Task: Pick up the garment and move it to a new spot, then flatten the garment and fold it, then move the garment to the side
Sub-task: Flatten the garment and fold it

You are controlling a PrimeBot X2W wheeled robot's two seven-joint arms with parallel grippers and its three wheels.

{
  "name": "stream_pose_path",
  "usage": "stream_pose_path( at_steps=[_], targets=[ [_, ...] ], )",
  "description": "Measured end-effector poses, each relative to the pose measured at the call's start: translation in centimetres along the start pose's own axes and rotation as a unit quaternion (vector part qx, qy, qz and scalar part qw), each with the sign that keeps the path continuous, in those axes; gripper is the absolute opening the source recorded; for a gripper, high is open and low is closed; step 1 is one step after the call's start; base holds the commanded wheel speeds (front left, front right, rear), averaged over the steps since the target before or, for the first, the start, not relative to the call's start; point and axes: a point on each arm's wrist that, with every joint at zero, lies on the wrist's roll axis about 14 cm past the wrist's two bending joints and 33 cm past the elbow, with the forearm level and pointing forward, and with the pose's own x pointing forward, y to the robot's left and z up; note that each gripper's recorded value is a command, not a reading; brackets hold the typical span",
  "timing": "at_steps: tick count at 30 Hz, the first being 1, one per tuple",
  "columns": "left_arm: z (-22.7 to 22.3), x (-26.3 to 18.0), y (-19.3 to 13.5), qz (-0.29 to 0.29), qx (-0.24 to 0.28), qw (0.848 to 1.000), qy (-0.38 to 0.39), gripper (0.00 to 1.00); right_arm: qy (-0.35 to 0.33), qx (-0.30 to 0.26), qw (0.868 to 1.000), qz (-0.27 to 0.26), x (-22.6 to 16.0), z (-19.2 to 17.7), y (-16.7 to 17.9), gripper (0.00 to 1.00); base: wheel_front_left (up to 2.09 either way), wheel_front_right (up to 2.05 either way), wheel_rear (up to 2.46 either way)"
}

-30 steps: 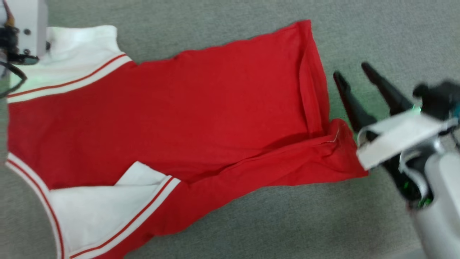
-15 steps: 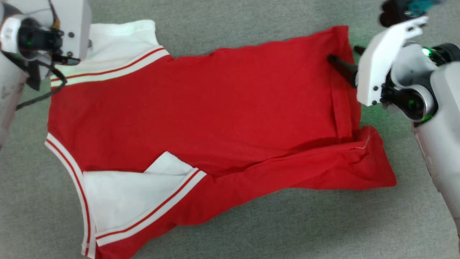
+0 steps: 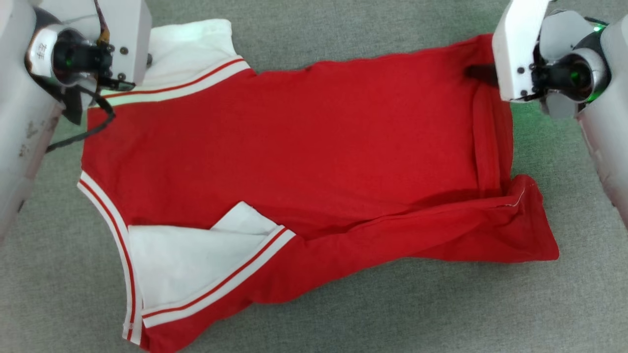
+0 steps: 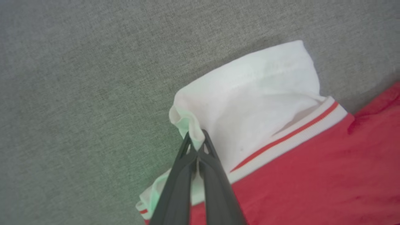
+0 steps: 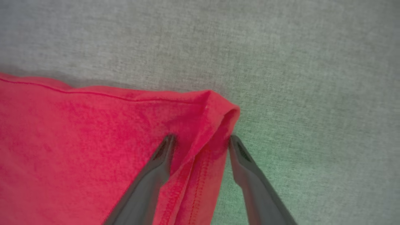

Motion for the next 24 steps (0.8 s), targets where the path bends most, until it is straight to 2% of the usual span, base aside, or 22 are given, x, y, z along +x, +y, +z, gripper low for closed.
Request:
stream_pose_path(
  at_steps=[6,15,24],
  targets=[
    [0.4,-0.3,0.3,0.005,-0.007,1.000,-0.019,0.00,-0.017,0.012,1.000,-0.006,-0.2,1.0,-0.5,0.00,0.00,0.00,0.00],
    [3.0,-3.6,0.3,0.006,-0.008,0.995,-0.103,0.00,-0.145,0.012,0.989,0.008,-3.2,5.2,0.6,0.00,0.00,0.00,0.00],
    [1.3,-8.5,-0.3,-0.021,0.007,0.989,-0.144,0.00,-0.191,-0.008,0.981,0.014,-6.4,3.4,0.2,0.00,0.00,0.00,0.00]
  ],
)
